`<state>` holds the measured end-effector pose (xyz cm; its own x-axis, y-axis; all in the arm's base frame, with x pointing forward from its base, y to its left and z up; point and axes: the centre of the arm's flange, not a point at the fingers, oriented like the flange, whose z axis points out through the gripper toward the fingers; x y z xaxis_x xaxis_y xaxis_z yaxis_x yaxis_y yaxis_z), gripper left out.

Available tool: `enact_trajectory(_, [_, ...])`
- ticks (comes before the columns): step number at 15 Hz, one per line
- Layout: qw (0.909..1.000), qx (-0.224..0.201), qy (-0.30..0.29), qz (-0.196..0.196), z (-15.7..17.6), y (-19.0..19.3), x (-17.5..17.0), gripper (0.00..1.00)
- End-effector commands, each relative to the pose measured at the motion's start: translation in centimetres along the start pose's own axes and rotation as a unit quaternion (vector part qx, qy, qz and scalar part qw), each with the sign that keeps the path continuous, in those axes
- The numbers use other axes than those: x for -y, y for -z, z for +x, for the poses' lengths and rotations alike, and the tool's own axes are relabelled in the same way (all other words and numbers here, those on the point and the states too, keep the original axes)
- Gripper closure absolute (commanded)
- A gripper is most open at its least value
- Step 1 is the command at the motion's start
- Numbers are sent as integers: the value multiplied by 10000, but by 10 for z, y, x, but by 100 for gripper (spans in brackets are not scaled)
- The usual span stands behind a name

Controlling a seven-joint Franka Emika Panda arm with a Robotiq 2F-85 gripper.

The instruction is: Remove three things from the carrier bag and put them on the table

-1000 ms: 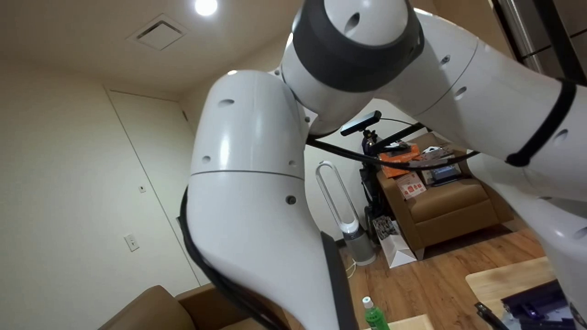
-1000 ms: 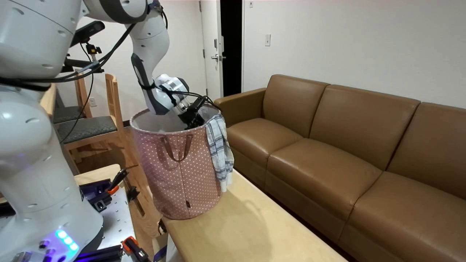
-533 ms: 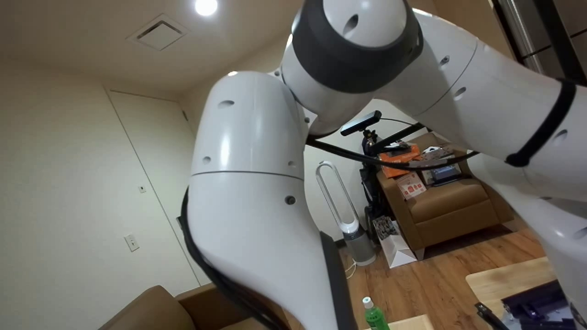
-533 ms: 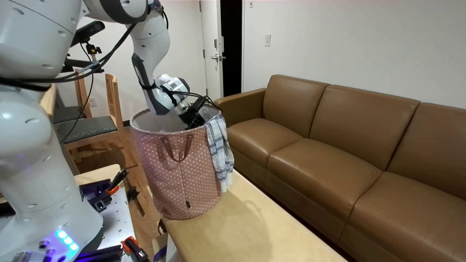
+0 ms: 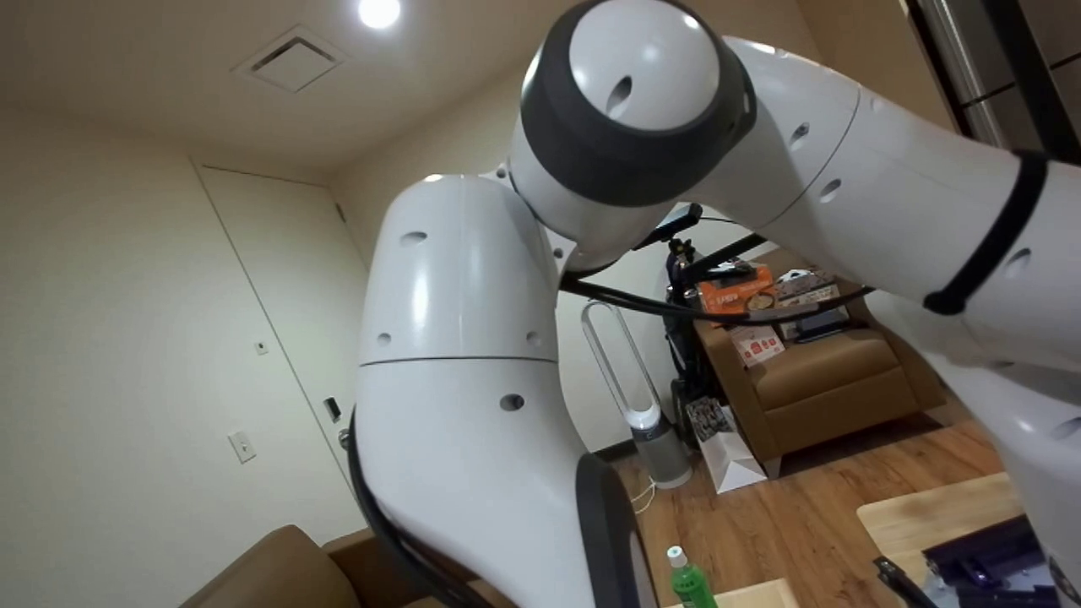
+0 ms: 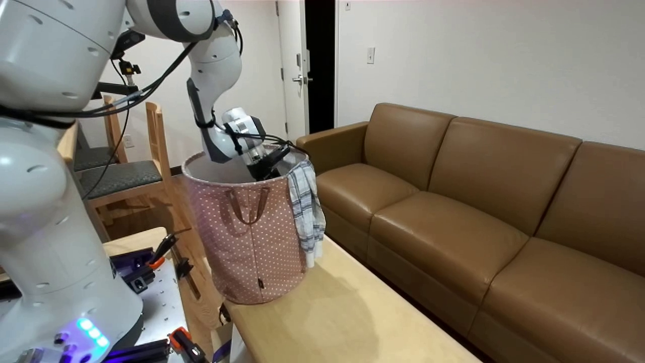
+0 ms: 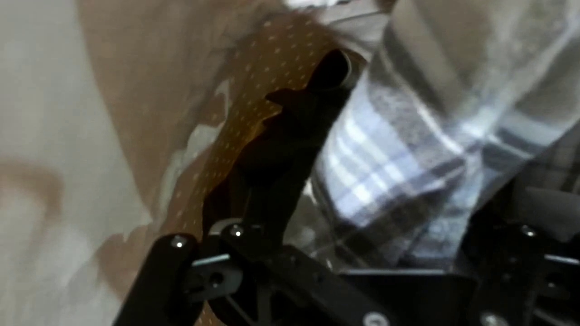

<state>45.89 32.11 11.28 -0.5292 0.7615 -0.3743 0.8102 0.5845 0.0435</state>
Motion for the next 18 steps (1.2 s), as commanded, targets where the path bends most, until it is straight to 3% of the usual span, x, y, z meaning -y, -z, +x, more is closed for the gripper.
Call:
enact_trajectory(1, [9980, -47, 202, 597, 7, -19, 9, 0])
enact_trajectory(5, [9945, 180, 300, 988, 4, -29, 11, 0])
enact_trajectory(10, [9916, 123, 334, 1245, -1, -47, 5, 0])
enact_trajectory(11, [9909, 158, 320, 1301, -2, -50, 5, 25])
enact_trajectory(12, [9907, 159, 294, 1321, -3, -52, 6, 26])
enact_trajectory(18, [9900, 212, 272, 1368, -4, -53, 4, 67])
